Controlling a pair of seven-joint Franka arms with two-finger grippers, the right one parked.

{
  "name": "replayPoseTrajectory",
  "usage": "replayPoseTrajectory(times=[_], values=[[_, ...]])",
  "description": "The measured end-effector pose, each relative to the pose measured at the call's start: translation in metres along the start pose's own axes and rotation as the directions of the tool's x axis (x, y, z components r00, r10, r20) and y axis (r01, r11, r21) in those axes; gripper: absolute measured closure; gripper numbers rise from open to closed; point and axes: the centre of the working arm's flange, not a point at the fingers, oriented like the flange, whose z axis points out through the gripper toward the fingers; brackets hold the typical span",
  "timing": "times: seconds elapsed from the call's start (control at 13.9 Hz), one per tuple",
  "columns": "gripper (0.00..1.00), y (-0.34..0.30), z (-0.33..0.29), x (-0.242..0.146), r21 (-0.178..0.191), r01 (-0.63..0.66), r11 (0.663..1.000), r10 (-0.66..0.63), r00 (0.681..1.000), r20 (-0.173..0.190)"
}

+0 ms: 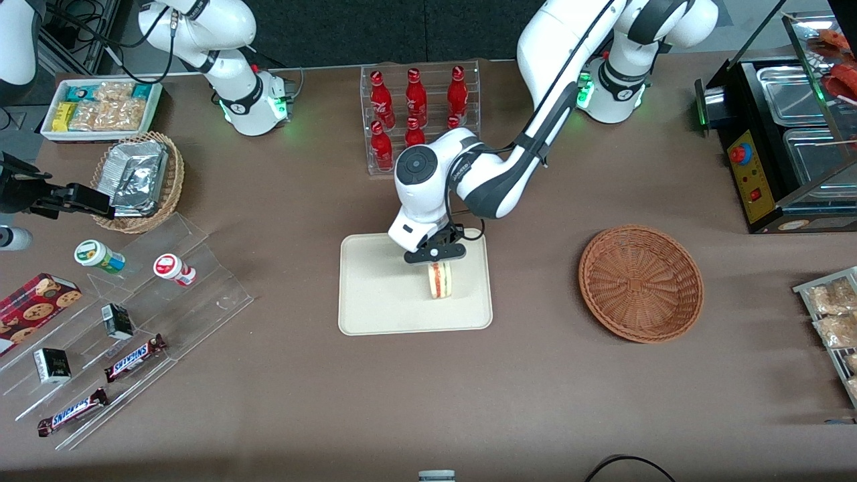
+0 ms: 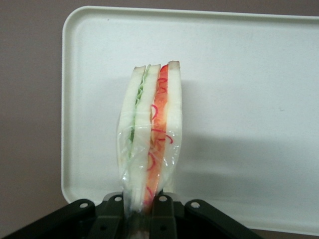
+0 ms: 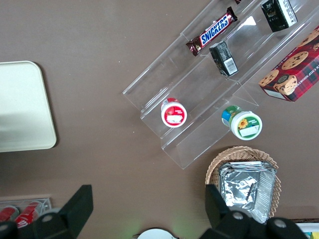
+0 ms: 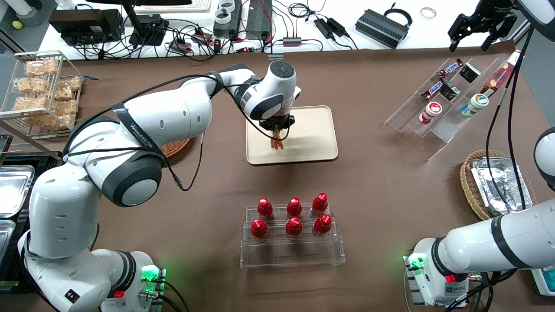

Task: Place sandwich from basket to tray

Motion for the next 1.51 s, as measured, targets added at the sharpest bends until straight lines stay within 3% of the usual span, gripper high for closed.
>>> replayPoseTrajectory(times=[0.36,0.72,1.08,1.37,1.51], values=[[0.85,0.002,0.027,-0.002,0.023,-0.021,1.000,0.021,1.000,-0.001],[0.85,0.014,0.039,-0.014,0.008,-0.070,0.998,0.070,0.997,-0.009],[0.41,0.015,0.030,-0.008,-0.003,-0.068,0.998,0.067,0.997,-0.024],[0.01,-0.001,-0.024,0.029,-0.050,-0.003,0.999,-0.001,0.997,-0.072],[0.01,-0.026,-0.080,0.051,-0.089,0.065,0.994,-0.070,0.995,-0.065]])
